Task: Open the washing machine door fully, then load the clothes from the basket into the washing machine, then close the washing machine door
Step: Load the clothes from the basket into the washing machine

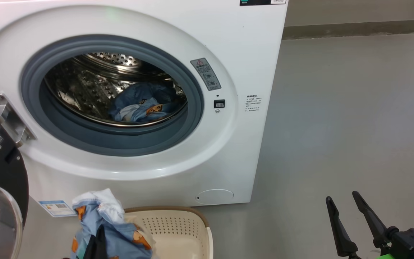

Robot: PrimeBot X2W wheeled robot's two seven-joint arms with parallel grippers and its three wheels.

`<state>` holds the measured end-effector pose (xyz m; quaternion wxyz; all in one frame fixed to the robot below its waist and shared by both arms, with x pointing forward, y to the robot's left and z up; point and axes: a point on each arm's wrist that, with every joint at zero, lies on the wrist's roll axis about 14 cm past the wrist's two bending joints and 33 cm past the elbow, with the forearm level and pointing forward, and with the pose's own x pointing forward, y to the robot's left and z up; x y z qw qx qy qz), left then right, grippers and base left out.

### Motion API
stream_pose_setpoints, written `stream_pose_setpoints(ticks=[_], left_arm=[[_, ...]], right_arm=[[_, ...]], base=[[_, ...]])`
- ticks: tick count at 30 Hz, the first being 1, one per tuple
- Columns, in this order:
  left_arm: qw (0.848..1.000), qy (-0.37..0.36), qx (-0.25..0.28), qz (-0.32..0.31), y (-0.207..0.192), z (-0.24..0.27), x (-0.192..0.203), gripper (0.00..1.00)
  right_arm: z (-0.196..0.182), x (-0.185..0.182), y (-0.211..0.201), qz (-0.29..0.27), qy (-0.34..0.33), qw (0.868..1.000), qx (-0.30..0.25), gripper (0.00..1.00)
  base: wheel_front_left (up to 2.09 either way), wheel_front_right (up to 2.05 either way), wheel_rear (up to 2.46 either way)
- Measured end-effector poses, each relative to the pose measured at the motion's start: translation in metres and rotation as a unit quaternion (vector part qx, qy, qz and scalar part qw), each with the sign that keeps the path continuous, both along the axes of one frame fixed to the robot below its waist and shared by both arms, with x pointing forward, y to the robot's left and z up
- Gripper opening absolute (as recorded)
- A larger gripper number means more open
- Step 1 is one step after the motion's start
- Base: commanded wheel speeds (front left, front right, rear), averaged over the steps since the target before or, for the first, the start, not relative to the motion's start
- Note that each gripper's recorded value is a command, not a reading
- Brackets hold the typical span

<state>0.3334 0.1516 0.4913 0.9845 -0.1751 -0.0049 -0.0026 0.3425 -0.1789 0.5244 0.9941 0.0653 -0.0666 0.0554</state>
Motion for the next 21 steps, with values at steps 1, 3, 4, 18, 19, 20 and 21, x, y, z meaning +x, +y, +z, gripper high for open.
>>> stream_pose_setpoints(ticks=[1,3,4,18,19,20,21], left_arm=[[1.0,0.001,0.001,0.002,0.0008,-0.0002,-0.0009,0.0],[1.0,0.001,0.002,0.004,0.0021,-0.0004,-0.0027,0.0],[1.0,0.001,0.001,0.005,0.0025,0.0002,-0.0033,0.0],[1.0,-0.01,0.0,0.01,0.0035,0.0077,-0.0044,0.0],[1.0,-0.011,0.0,0.01,0.0035,0.0081,-0.0046,0.0],[1.0,-0.011,0.001,0.01,0.0036,0.0085,-0.0048,0.0],[1.0,-0.012,0.001,0.012,0.004,0.0092,-0.0052,0.0]], right_arm=[[0.0003,0.0001,0.0002,0.0,0.0,1.0,0.0,1.0],[0.0006,0.0002,0.0007,0.001,-0.001,1.0,0.0,1.0],[0.0008,0.0003,0.001,0.002,-0.001,1.0,0.0,1.0],[0.0018,0.0016,0.0042,0.007,-0.003,1.0,0.0,1.0],[0.0022,0.0015,0.0043,0.007,-0.004,1.0,0.0,1.0],[0.0027,0.0014,0.0043,0.008,-0.004,1.0,0.001,1.0],[0.0037,0.0011,0.0041,0.008,-0.006,1.0,0.003,1.0]], base=[[0.0,0.0,0.0],[0.0,0.0,0.0],[0.0,0.0,0.0],[0.0,0.0,0.0],[0.0,0.0,0.0],[0.0,0.0,0.0],[0.0,0.0,0.0]])
